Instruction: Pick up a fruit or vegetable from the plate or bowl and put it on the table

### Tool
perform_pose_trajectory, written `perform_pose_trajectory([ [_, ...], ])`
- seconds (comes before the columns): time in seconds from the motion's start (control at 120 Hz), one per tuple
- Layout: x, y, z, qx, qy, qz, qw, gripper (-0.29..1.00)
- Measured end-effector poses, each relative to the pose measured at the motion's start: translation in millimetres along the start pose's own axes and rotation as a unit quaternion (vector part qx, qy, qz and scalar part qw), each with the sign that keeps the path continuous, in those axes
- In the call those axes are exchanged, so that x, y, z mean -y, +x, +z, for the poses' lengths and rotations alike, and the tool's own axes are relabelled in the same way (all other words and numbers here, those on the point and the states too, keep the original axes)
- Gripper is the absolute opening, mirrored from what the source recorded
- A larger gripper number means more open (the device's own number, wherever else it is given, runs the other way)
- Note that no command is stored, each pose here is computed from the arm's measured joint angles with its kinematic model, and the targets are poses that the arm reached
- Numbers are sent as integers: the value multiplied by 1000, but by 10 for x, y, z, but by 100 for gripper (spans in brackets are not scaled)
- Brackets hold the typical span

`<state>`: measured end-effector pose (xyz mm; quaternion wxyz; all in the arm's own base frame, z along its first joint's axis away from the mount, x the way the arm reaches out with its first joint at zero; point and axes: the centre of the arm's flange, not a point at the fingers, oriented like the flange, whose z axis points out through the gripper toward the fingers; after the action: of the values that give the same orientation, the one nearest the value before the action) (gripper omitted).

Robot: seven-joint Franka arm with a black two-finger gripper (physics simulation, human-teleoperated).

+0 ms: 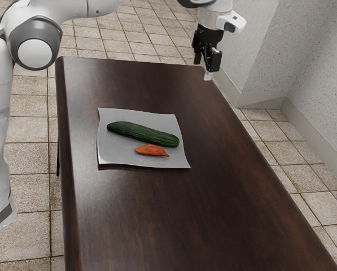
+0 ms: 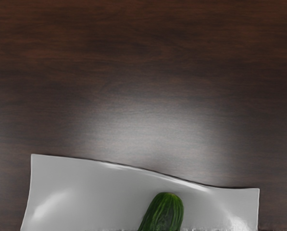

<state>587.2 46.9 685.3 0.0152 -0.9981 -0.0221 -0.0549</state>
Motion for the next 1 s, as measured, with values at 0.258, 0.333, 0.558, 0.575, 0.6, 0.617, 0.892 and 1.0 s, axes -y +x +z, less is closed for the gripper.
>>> perform_pose_trajectory([
  [0.258,-147,-76,-146,-7,-3,23,1000,70],
  [0.333,-578,-159,-207,-3,-10,62,998,70],
  [0.558,-1422,-891,487,69,-44,147,986,70],
  [0.575,-1335,-918,534,71,-46,139,987,70],
  [0.6,-1174,-935,590,72,-47,124,989,70],
  [0.617,-1076,-940,624,72,-48,114,990,70],
  [0.892,-914,-1062,912,77,-50,88,992,70],
  [1.0,-839,-1072,992,81,-47,85,992,70],
])
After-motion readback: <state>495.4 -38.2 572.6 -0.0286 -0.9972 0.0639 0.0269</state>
